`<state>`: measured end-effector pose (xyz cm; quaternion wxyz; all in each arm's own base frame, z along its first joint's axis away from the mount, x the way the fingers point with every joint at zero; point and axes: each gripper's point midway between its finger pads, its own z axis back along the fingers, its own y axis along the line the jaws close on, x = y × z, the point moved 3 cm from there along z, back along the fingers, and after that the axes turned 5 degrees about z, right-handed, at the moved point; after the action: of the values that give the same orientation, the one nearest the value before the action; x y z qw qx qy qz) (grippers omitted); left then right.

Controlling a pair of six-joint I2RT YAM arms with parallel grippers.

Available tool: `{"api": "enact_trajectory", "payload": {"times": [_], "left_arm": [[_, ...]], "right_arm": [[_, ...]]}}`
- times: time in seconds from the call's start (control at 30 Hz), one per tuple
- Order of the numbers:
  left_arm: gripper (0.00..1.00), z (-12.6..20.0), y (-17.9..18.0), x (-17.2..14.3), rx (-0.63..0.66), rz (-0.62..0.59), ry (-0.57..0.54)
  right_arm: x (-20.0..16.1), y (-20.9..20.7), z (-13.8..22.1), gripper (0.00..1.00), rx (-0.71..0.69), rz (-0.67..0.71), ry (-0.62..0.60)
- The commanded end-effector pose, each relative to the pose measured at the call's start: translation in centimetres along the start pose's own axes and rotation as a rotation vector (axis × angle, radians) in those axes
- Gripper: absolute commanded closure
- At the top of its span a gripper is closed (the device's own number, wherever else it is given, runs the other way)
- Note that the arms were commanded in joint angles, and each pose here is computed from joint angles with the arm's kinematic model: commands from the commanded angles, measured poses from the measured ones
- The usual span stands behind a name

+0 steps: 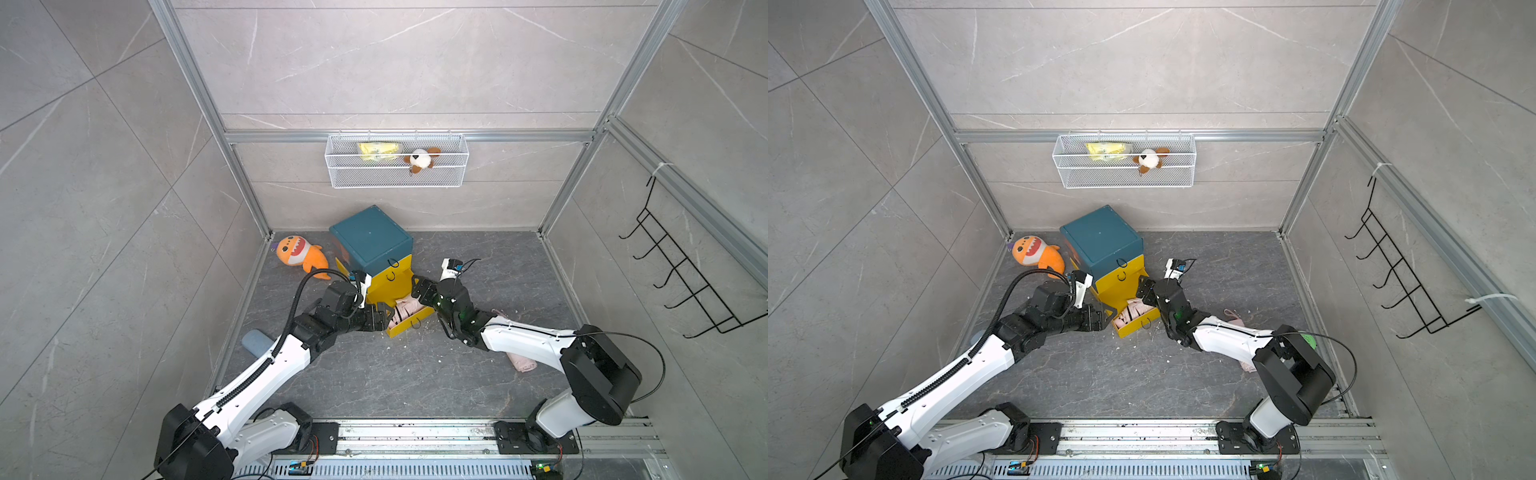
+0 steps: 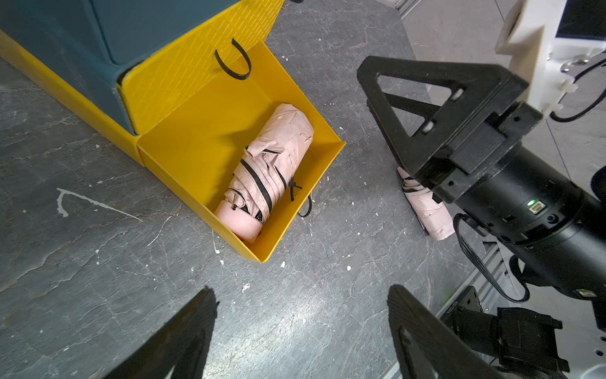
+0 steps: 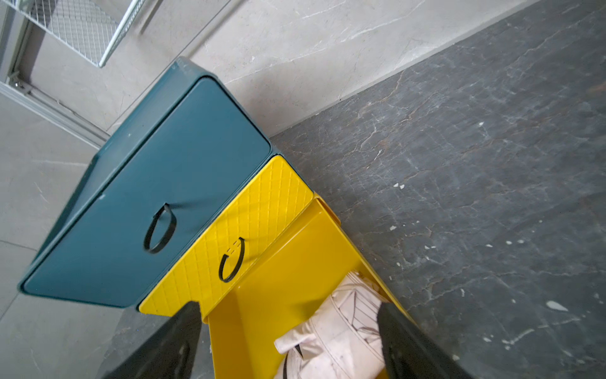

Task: Place the umbrella in the drawer by color
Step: Place the umbrella in the drawer.

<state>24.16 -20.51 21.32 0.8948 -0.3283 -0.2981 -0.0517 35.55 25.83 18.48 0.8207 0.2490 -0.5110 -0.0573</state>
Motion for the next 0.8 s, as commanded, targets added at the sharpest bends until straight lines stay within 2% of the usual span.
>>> {"api": "enact_trajectory", "payload": {"times": [0.0, 0.2, 0.37, 0.63, 0.77], "left_arm": [[0.15, 0.3, -1.5, 0.9, -0.063, -0.003, -0.014], [0.14, -0.4, -3.1, 1.4, -0.127, -0.022, 0.015], [0.14, -1.3, -4.5, 2.0, -0.158, -0.036, 0.036], [0.14, -2.7, -6.7, 3.0, -0.204, -0.06, 0.04], [0.14, -3.8, -8.0, 2.5, -0.234, -0.069, 0.065]], "right_arm": [[0.3, 0.6, 0.8, 0.11, 0.03, 0.115, 0.086], [1.5, 0.4, 3.4, 0.06, 0.025, 0.289, 0.246], [0.9, -1.9, 5.7, 0.03, -0.016, 0.34, 0.387], [0.2, -9.2, 9.2, 0.01, -0.269, 0.323, 0.523], [-0.2, -13.3, 10.0, 0.01, -0.395, 0.221, 0.533]]}}
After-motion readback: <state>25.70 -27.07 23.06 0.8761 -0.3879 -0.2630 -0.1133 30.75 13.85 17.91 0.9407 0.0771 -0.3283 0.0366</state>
